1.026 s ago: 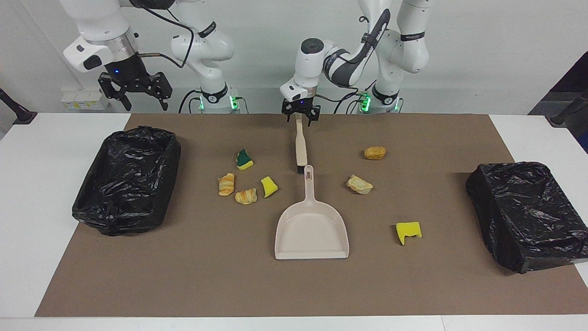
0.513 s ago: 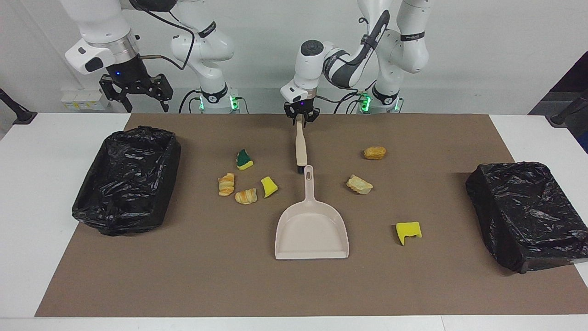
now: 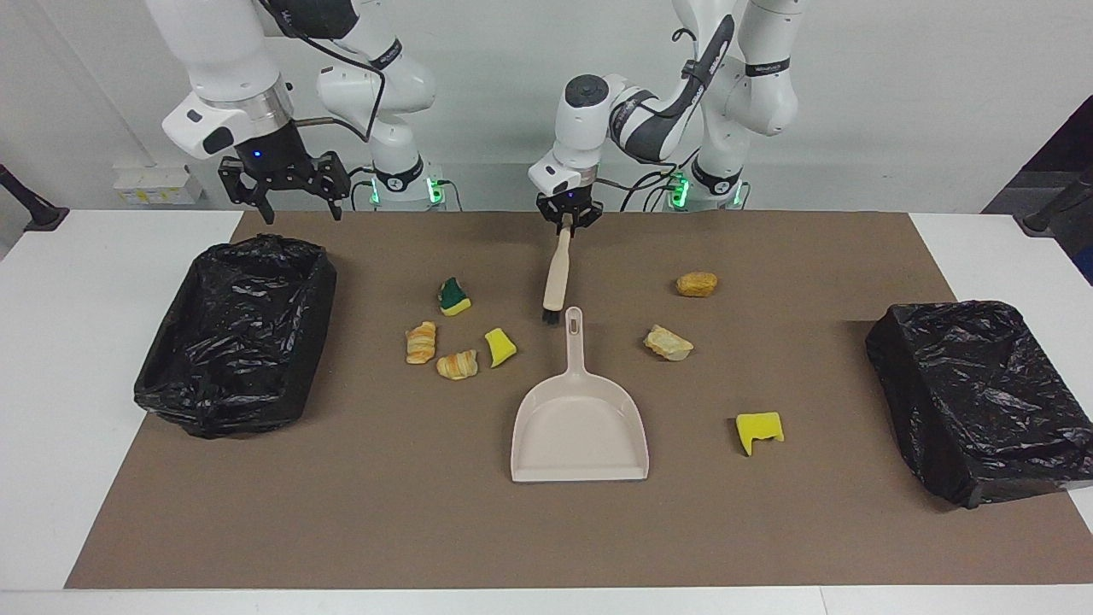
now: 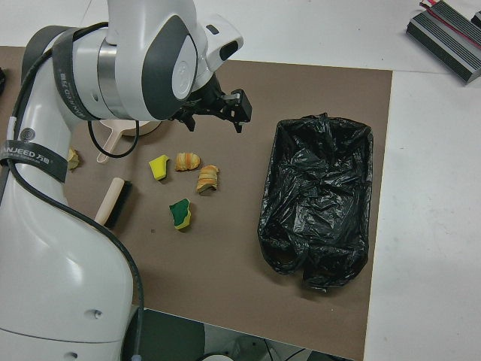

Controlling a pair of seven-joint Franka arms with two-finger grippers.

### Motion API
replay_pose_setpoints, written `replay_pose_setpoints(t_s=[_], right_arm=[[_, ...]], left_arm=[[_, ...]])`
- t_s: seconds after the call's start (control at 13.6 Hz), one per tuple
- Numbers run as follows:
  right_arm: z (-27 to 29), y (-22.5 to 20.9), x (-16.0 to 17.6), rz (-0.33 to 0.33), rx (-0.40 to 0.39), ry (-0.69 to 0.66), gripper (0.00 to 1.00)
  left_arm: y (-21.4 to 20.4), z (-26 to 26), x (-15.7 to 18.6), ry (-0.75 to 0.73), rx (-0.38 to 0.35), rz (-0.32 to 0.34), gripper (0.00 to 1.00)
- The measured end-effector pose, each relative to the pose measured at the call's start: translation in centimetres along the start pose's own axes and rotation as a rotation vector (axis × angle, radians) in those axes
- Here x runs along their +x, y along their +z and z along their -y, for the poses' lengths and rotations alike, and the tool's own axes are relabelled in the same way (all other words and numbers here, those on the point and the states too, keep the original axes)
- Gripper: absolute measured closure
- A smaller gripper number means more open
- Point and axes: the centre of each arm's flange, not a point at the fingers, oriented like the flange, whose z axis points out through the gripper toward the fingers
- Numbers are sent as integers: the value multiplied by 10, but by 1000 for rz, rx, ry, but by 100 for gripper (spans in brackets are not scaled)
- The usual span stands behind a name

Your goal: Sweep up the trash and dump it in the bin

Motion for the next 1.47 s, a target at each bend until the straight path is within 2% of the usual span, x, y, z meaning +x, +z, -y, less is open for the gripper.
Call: replay_pose_setpoints(t_s=[0.29,0.44,0.81,1.1,1.25,1.47], right_arm=[[63,34,29,18,24,62,0],[109,59,43,13,27,101,0],[204,136,68,13,78,133,0],[273,185,66,9,85,181,0],[320,213,54,6,85,157,0],[349,241,47,6,81,127,0]], left_arm=[[-57,35,20,-28,44,70,73],[-75,61,32,-70,74,72,73],[-105,188,85,-271,94,10,73],[-111,289,111,-153,73,-25,73],[-111,346,120,-142,66,-57,73],[-97,396,130,-123,66,-77,73]])
